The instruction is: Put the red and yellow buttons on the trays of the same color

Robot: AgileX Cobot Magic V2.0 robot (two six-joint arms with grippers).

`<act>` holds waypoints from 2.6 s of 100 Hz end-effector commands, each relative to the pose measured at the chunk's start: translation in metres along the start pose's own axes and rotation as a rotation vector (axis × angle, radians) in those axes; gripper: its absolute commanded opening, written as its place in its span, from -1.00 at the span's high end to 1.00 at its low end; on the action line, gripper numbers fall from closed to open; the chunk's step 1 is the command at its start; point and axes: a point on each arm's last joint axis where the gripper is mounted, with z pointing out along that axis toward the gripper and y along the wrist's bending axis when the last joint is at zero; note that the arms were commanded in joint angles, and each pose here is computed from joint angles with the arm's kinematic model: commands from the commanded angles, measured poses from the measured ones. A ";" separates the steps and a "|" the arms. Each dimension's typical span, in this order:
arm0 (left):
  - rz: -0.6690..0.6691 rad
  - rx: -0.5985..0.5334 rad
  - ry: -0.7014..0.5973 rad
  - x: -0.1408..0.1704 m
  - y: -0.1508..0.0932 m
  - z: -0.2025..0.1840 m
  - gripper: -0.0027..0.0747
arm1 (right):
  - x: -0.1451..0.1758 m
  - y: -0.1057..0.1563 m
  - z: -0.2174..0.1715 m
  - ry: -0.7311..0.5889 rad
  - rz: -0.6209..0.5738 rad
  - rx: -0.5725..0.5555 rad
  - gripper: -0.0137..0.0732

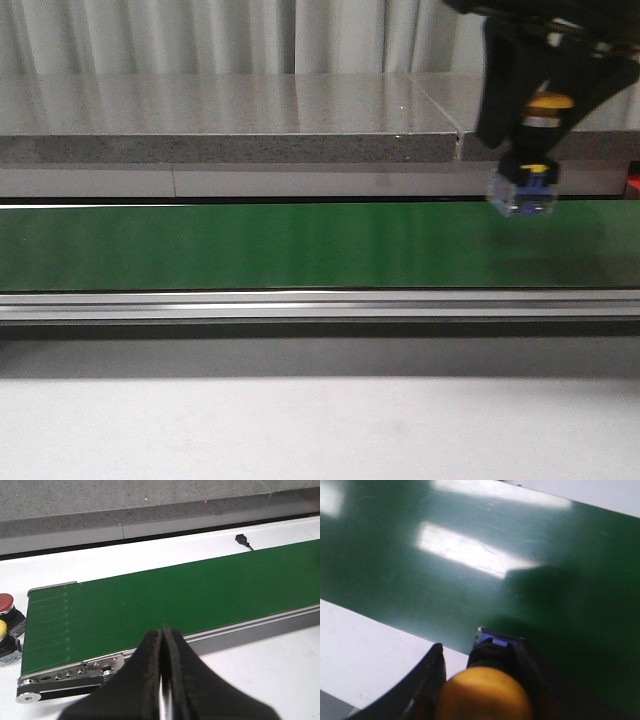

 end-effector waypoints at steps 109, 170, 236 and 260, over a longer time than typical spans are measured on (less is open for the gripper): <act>-0.012 0.010 -0.090 -0.013 -0.001 -0.004 0.99 | 0.113 -0.217 -0.074 -0.401 0.942 0.467 0.48; -0.012 0.010 -0.091 -0.013 -0.001 -0.004 0.99 | 0.113 -0.259 -0.012 -0.272 1.007 0.446 0.47; -0.012 0.010 -0.091 -0.013 -0.001 -0.004 0.99 | 0.107 -0.255 -0.005 -0.279 1.003 0.417 -0.58; -0.012 0.010 -0.091 -0.013 -0.001 -0.004 0.99 | 0.095 -0.227 -0.037 -0.361 0.860 0.451 -0.58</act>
